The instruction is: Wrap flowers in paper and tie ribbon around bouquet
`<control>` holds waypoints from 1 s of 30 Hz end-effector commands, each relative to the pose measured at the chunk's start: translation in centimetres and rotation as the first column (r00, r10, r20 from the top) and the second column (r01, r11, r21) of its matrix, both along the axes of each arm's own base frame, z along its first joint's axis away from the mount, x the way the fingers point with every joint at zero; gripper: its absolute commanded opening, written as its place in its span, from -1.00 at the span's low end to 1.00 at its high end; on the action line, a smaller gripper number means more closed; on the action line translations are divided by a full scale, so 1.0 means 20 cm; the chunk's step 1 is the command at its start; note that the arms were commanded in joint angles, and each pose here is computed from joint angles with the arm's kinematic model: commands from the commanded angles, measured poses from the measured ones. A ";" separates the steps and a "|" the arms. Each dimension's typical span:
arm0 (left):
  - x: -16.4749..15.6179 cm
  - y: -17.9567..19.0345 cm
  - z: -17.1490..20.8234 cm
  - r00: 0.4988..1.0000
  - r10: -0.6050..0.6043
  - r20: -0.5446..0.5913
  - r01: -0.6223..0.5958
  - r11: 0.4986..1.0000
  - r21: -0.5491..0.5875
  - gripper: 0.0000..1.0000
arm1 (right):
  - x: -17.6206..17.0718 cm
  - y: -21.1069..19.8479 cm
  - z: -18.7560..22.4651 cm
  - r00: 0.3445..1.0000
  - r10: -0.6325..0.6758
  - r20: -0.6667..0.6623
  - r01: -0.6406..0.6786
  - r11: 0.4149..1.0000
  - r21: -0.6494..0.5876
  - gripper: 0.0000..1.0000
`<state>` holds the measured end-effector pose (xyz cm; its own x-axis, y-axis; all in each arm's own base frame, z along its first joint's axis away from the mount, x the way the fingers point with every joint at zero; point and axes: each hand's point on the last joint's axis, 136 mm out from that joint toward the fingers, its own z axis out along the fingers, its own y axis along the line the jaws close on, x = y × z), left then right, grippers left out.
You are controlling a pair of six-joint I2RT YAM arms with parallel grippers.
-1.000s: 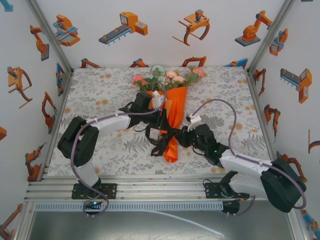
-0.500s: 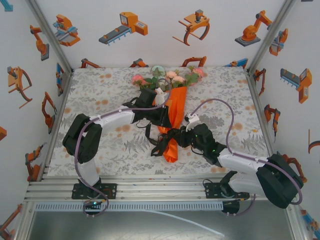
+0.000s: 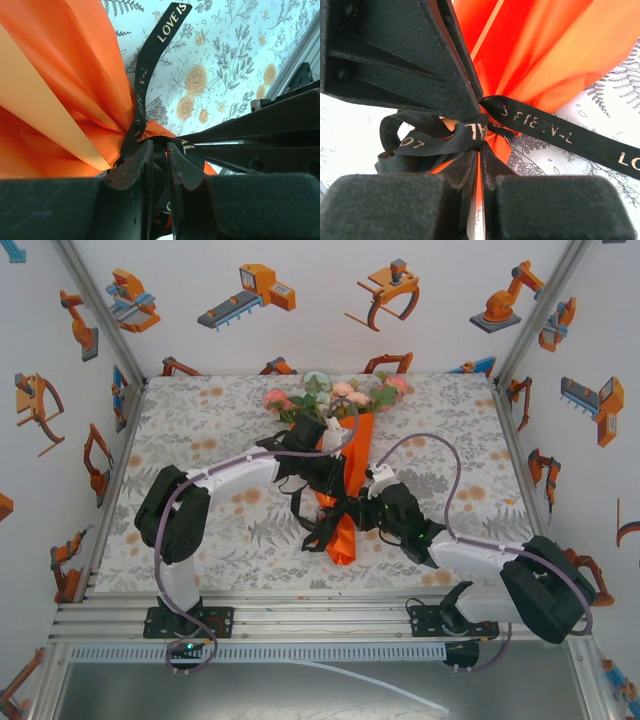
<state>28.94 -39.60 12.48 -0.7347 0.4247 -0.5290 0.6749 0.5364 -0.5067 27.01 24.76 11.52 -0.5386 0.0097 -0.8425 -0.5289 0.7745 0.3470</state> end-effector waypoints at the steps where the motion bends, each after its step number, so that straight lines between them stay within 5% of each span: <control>1: -0.03 0.00 -0.04 0.998 -0.062 -0.009 0.062 0.997 0.048 -0.55 | 0.04 0.03 0.11 0.998 -0.007 0.061 0.004 0.999 0.047 -0.87; 20: -0.05 0.00 -0.11 0.995 -0.093 -0.029 0.096 0.990 0.100 -0.38 | 0.04 0.02 0.11 0.998 -0.010 0.064 0.007 0.999 0.049 -0.94; 26: -0.04 0.00 -0.08 0.996 -0.090 -0.016 0.091 0.991 0.097 -0.97 | 0.04 0.02 0.10 0.998 -0.013 0.059 0.010 0.999 0.048 -0.94; 30: -0.02 -0.01 0.03 0.997 -0.066 0.037 0.064 0.997 0.047 -1.00 | 0.01 0.02 0.07 0.999 0.004 0.036 -0.005 0.999 0.047 -0.93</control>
<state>28.09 -39.39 10.20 -0.7104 0.5269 -0.4665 0.7038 0.5340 -0.4686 27.12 24.88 11.89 -0.5293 0.0203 -0.8482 -0.5329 0.7699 0.3510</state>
